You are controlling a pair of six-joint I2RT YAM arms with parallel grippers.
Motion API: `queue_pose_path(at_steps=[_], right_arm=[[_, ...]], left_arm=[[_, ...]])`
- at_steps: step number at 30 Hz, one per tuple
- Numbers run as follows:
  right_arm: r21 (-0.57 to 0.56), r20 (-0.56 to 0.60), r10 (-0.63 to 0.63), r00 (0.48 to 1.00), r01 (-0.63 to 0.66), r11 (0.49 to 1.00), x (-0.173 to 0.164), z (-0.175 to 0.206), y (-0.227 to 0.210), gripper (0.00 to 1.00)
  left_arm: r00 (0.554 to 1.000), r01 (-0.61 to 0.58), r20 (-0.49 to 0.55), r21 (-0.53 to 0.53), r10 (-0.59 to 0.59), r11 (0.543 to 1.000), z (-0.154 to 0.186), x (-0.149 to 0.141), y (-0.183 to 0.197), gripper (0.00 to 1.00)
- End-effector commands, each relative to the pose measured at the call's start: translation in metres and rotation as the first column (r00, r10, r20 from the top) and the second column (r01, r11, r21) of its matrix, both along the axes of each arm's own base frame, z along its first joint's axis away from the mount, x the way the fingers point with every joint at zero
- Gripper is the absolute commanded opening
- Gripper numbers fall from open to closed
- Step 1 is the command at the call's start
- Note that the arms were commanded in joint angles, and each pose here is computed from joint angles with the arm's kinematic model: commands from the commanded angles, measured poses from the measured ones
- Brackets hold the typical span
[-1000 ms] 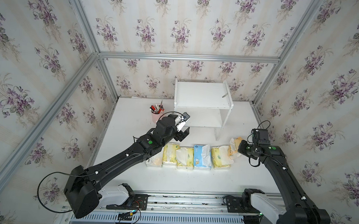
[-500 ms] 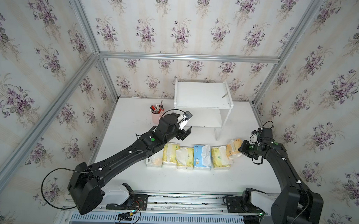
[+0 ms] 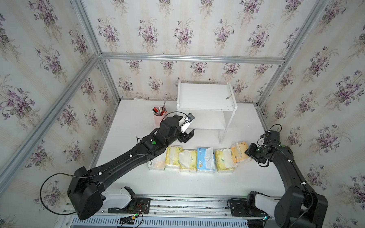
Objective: Remove the tissue boxes from the shelf
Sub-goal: Place the box of tissues at the center of the board.
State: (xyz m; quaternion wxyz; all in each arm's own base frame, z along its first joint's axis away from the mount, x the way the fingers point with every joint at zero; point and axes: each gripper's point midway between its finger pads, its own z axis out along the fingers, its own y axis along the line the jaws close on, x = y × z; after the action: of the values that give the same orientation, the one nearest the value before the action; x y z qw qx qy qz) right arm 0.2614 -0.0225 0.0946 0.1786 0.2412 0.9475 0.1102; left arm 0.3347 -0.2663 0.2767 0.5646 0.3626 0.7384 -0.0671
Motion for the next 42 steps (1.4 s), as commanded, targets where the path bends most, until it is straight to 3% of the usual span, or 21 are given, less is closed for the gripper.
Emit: queue_pose_path(at_steps=[1,11,16,19,25,30,33,36,39,42], right_arm=[[-0.023,0.0,-0.029,1.0,0.029,0.999,0.002,0.0,-0.006,0.48],[-0.04,0.064,-0.033,0.997,0.035,0.999,0.009,0.015,-0.009,0.53],[-0.067,0.206,-0.013,0.978,0.028,0.997,0.021,0.051,-0.01,0.53],[-0.084,0.379,0.055,0.924,-0.025,0.996,0.035,0.089,-0.003,0.53],[-0.2,0.631,0.104,0.769,0.031,0.979,0.041,0.158,-0.011,0.64],[-0.188,0.769,0.088,0.633,0.093,0.978,0.048,0.175,-0.013,0.78],[-0.177,0.804,0.068,0.59,0.129,0.976,0.053,0.168,-0.018,0.99],[-0.193,0.826,0.051,0.561,0.195,0.962,0.056,0.153,-0.03,1.0],[-0.248,0.829,0.09,0.552,0.218,0.944,0.06,0.14,-0.036,1.0],[-0.288,0.812,0.107,0.574,0.234,0.929,0.065,0.123,-0.043,1.0]], left_arm=[[1.0,-0.01,0.022,-0.032,0.011,0.999,0.009,0.0,0.004,0.89],[0.996,-0.079,0.034,-0.113,0.083,0.99,0.025,0.0,0.036,0.9],[0.98,-0.188,0.026,-0.219,0.198,0.958,0.034,0.004,0.068,0.95],[0.955,-0.285,0.008,-0.263,0.298,0.922,0.034,0.006,0.096,0.98],[0.842,-0.532,-0.124,-0.346,0.525,0.773,0.017,0.005,0.174,1.0],[0.714,-0.692,-0.204,-0.349,0.669,0.632,-0.006,-0.012,0.23,0.99],[0.603,-0.789,-0.205,-0.298,0.771,0.538,-0.02,-0.026,0.263,0.99],[0.504,-0.853,-0.189,-0.26,0.843,0.452,-0.035,-0.04,0.289,0.99],[0.483,-0.866,-0.159,-0.23,0.861,0.443,-0.048,-0.046,0.298,0.99],[0.458,-0.882,-0.145,-0.193,0.877,0.429,-0.062,-0.048,0.304,0.99]])
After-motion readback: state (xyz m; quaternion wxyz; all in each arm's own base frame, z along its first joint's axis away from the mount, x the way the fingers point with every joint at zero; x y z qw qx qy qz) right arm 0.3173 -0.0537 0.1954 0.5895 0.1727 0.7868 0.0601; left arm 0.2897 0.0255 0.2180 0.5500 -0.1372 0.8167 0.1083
